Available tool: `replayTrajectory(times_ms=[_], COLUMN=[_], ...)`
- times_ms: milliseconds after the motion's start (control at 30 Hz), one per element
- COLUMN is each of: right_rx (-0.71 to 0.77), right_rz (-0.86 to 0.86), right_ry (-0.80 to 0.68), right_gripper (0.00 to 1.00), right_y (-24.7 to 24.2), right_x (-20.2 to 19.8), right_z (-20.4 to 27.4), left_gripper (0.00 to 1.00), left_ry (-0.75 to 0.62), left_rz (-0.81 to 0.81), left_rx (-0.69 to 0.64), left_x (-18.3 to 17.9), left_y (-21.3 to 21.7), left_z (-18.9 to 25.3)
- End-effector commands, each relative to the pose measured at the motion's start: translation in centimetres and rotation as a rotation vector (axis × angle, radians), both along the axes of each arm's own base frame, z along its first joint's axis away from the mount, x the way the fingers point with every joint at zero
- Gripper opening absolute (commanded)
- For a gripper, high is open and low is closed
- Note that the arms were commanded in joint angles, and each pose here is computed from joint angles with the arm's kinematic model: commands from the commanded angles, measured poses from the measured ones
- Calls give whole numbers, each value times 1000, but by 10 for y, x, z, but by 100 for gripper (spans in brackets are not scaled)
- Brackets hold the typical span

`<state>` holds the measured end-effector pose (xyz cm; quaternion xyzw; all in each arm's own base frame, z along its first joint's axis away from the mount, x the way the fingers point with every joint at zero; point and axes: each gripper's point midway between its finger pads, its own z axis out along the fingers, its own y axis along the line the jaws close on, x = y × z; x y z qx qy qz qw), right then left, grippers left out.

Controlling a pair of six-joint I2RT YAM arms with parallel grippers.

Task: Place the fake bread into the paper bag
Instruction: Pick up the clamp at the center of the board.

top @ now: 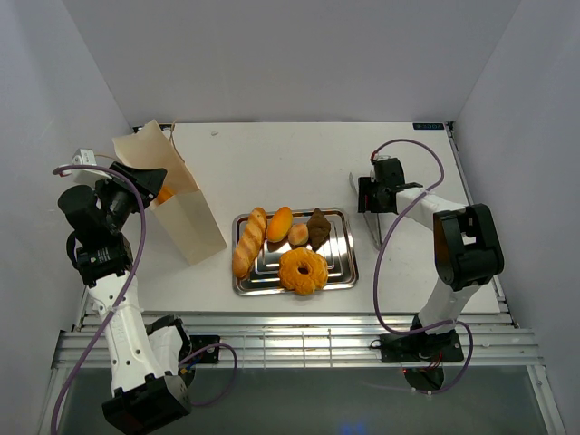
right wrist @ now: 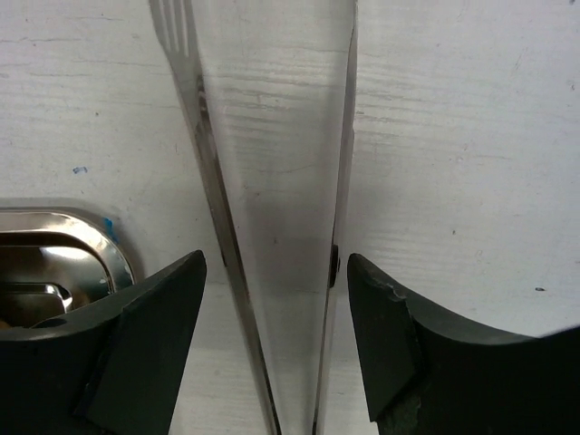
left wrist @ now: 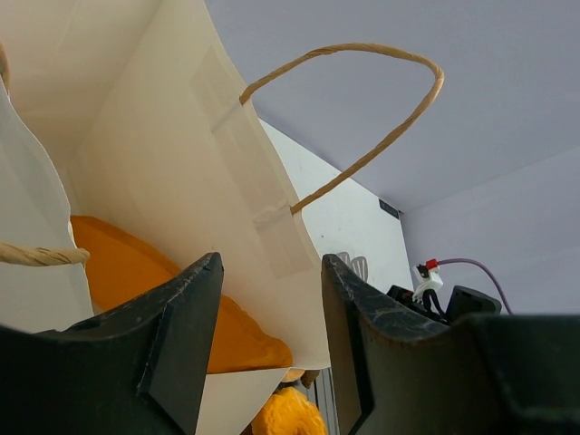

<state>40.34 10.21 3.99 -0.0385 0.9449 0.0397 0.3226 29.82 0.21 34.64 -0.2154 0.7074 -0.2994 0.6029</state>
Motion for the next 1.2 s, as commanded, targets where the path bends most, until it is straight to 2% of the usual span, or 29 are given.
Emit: replayTrajectory(times_ms=[0,133,233,333,400,500,533,633,767,867,967,1100,1167], right_rx=[-14,-32,-26,-23,-22,-25,-27,-26,-12,25,95,354,467], right_rz=[-41,-79,-77,-71,-69,-78,-81,-91,-95,-82,-45,119,180], right_ry=[-22,-44,-55,-45,-39,-30,-28,-31,-72,-110,-135,-167,-140], right_gripper=[67,57,57,64,64,54,38,14,8,8,8,8,8], right_y=[-7,-15,-14,-12,-11,-12,-12,-13,-14,-10,0,45,62], right_x=[2,-1,1,2,4,4,4,3,2,-3,-15,-52,-74], right_z=[-6,-6,-6,-9,-11,-16,-17,-15,3,30,61,117,128], left_gripper=[58,58,58,58,58,58,58,58,58,58,58,58,58], left_ry=[-17,-14,-14,-11,-9,-12,-12,-12,-12,-8,-8,-10,-7], left_rz=[-1,-1,-4,-9,-8,-7,-9,-10,-10,-9,-7,-2,-1], left_rx=[21,19,18,13,11,12,13,13,13,11,10,13,9], left_x=[-2,-1,-1,0,0,0,0,0,0,0,0,0,0], left_y=[-1,0,-1,-1,-1,-1,-1,-2,-1,-1,-1,0,0], left_z=[5,4,4,4,3,4,4,5,6,3,2,1,0])
